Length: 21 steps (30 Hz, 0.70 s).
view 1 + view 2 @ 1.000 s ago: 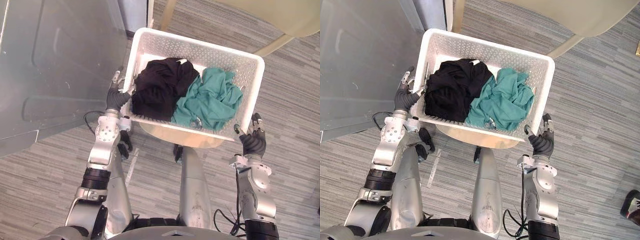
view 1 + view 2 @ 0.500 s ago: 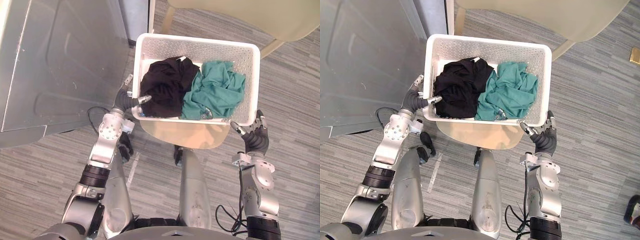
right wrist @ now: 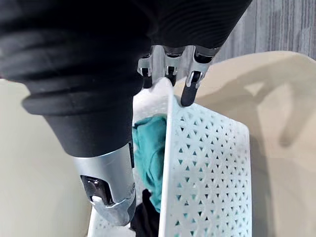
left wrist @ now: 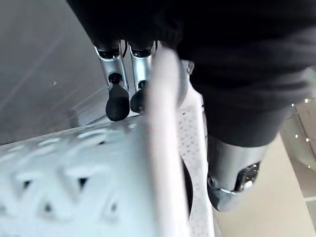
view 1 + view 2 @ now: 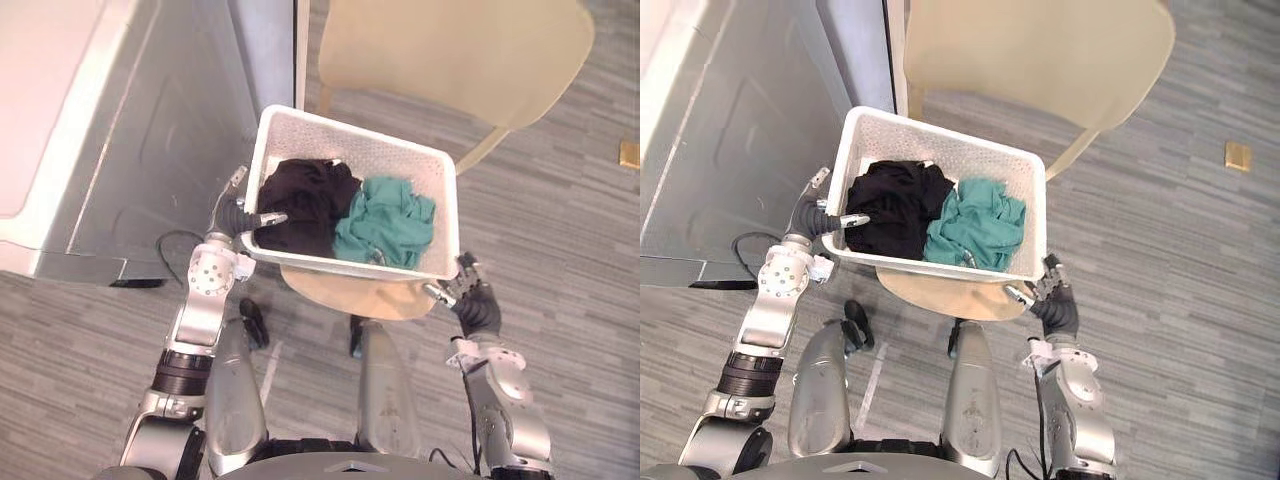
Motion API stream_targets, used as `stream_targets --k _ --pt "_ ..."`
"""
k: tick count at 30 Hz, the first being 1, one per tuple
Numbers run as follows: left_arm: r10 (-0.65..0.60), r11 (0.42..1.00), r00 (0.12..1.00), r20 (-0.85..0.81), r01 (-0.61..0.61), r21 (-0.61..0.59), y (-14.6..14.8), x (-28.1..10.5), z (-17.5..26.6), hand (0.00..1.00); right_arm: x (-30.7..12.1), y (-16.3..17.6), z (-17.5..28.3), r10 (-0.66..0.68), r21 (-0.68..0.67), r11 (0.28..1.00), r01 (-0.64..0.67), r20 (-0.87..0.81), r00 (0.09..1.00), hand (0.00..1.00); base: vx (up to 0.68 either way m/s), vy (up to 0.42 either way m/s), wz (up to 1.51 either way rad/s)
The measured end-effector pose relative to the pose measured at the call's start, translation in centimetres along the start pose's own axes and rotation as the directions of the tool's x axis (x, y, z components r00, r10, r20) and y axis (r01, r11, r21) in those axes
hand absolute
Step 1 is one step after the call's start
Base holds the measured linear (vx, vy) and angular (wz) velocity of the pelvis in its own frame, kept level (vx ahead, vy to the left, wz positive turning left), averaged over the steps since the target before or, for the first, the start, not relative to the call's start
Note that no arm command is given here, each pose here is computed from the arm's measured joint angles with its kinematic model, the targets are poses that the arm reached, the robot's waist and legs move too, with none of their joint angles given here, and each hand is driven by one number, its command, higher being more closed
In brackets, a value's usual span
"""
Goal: Pick up the laundry basket with both hands and put the clothes into the washing machine.
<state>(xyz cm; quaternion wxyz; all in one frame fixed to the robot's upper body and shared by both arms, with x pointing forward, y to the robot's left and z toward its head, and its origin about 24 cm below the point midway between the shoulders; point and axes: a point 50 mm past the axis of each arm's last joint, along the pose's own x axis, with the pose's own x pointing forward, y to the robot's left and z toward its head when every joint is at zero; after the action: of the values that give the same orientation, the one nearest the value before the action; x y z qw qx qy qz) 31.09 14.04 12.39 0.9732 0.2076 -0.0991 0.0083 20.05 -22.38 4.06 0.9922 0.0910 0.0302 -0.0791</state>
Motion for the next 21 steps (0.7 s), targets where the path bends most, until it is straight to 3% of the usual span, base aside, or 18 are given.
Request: stream_targets --k 4,12,21 --pt "0.101 0.995 0.995 -0.009 -0.101 -0.017 1.1 0.0 -0.2 0.00 -0.4 0.8 0.9 0.044 -0.003 0.999 -0.044 0.042 0.998 0.00 0.01 -0.014 0.00" --pt "0.073 0.986 0.997 0.014 -0.070 -0.153 -0.4 -0.1 0.7 0.00 -0.6 2.2 0.2 0.101 0.024 0.995 -0.102 0.024 0.995 0.00 0.01 -0.011 0.11" --pt "-0.018 0.993 0.998 0.054 0.024 -0.114 -2.1 0.7 1.5 0.00 -0.3 2.8 1.6 0.114 0.027 0.993 -0.118 0.099 0.988 0.00 0.01 -0.011 0.01"
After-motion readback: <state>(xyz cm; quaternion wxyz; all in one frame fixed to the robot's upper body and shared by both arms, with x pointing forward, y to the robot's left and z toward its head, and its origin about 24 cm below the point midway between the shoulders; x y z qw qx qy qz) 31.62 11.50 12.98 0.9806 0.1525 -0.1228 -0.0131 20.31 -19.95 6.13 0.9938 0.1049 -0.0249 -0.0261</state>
